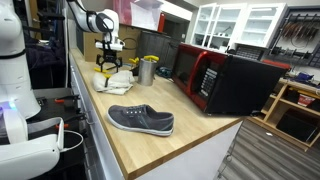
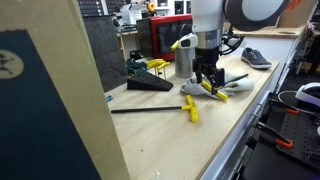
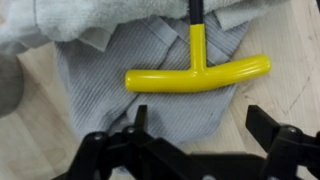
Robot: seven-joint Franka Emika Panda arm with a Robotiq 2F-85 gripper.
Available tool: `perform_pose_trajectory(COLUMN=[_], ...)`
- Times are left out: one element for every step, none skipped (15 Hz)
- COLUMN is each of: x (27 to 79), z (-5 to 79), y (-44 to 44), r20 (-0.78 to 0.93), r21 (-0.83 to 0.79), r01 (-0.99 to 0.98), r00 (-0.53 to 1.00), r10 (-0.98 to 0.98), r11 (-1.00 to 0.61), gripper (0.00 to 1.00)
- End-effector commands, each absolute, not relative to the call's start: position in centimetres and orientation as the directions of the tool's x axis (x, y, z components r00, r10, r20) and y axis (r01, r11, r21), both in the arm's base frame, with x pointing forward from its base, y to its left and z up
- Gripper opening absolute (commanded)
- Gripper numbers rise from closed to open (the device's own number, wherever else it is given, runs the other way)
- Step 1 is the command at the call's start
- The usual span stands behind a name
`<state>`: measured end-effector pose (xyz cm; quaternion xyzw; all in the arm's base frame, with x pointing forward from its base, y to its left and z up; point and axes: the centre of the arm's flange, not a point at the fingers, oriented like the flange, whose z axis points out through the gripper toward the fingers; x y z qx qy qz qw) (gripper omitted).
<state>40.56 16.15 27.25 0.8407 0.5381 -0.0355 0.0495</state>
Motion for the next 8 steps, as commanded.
perform_pose_trajectory(x=[37.6,36.9,36.3,35.9,35.4,34.9,34.6,34.4], z=[27.9,28.2,28.7,29.4,30.1,30.8,31.2,31.5], y=[13.0,12.6,12.2,12.0,11.8,11.6,11.4,11.3], r20=[-0.069,-0.062,-0.055,-0.042,-0.036,-0.038,-0.041,-0.049], r21=[0.003,-0.012,-0.013,-0.010,-0.001,0.009,0.025,0.034], r01=[0.925,0.924,0.924,0.922,0.916,0.905,0.903,0.903], r00=[0.378,0.381,0.381,0.386,0.400,0.424,0.429,0.429], r10=[0.923,0.922,0.923,0.922,0.916,0.905,0.902,0.902], r11=[-0.379,-0.383,-0.382,-0.387,-0.400,-0.424,-0.429,-0.427], gripper=[1.00,1.00,1.00,1.00,1.00,1.00,1.00,1.00])
